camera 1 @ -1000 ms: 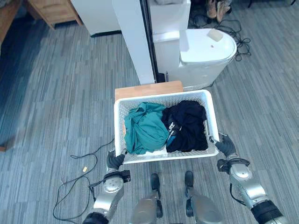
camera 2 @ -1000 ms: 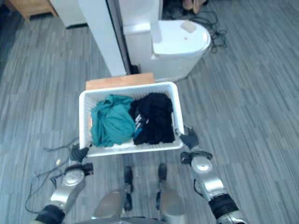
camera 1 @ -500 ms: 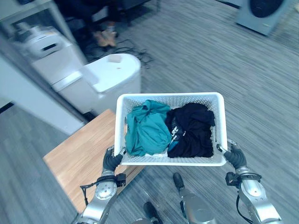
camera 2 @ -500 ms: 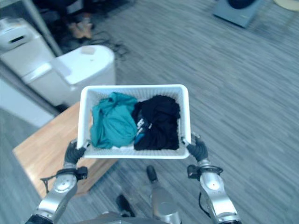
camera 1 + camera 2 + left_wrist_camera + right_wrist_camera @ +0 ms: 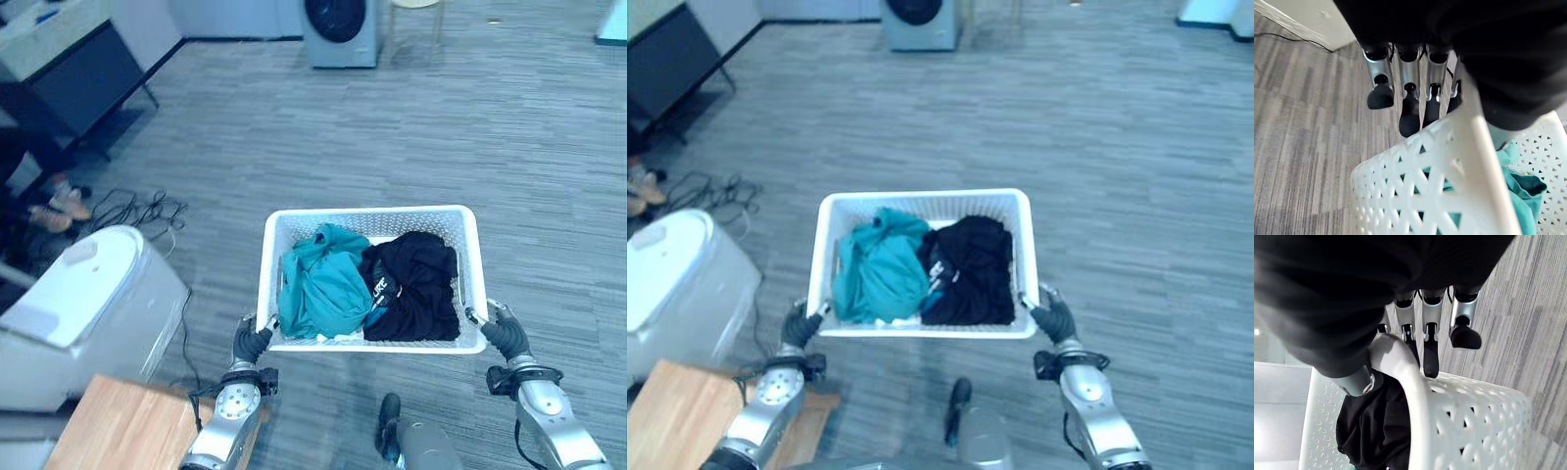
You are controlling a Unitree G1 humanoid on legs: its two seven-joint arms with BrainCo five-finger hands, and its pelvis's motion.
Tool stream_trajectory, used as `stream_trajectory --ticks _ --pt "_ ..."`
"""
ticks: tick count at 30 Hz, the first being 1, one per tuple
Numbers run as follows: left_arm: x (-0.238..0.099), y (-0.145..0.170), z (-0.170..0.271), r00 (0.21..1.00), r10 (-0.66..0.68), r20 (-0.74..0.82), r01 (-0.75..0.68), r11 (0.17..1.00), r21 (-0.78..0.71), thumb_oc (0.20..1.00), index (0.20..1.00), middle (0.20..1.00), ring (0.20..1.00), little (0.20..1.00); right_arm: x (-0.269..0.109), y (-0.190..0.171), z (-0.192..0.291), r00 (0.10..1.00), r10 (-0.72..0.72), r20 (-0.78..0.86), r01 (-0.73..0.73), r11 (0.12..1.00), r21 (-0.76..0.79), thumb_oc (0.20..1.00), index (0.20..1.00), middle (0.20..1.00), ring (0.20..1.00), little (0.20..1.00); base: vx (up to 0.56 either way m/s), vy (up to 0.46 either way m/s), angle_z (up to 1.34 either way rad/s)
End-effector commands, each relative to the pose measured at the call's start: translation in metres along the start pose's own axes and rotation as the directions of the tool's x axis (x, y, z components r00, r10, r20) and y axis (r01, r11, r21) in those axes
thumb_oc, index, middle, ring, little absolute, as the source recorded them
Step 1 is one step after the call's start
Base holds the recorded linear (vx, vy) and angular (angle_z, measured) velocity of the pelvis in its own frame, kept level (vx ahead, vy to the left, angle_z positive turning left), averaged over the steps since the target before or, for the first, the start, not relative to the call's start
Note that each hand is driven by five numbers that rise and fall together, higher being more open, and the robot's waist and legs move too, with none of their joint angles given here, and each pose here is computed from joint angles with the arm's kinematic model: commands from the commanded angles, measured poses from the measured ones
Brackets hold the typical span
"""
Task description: Grab the laundry basket,head to the washer,open it,put in the laundry and shut it.
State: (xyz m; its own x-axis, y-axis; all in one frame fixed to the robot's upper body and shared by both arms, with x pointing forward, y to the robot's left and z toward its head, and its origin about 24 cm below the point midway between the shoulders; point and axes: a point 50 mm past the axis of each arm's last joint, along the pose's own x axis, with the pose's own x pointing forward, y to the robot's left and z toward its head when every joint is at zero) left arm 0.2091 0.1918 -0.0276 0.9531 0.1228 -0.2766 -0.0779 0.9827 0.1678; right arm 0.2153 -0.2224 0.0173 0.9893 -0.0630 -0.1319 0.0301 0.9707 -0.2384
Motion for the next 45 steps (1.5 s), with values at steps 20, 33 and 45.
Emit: stream_trajectory --ticks 20,33,45 --pt "-0.008 0.011 0.036 0.980 -0.088 0.178 0.095 0.995 -0.029 0.200 0.200 0.200 0.200 0.200 0.003 0.023 0.036 0.966 0.135 0.222 -0.164 0.979 0.121 0.200 0.200 0.200 0.200 0.200 0.30 0.028 -0.52" --pt "-0.007 0.015 0.032 0.982 -0.070 0.174 0.075 0.997 -0.027 0.200 0.200 0.200 0.200 0.200 -0.005 0.013 0.024 0.980 0.104 0.170 -0.128 0.982 0.138 0.200 0.200 0.200 0.200 0.200 0.33 -0.050 0.24" --pt "-0.004 0.002 0.032 0.983 -0.089 0.159 0.108 0.988 -0.115 0.200 0.200 0.200 0.200 0.200 -0.006 0.000 0.024 0.985 0.060 0.165 -0.086 0.984 0.154 0.200 0.200 0.200 0.200 0.200 0.23 -0.128 0.15"
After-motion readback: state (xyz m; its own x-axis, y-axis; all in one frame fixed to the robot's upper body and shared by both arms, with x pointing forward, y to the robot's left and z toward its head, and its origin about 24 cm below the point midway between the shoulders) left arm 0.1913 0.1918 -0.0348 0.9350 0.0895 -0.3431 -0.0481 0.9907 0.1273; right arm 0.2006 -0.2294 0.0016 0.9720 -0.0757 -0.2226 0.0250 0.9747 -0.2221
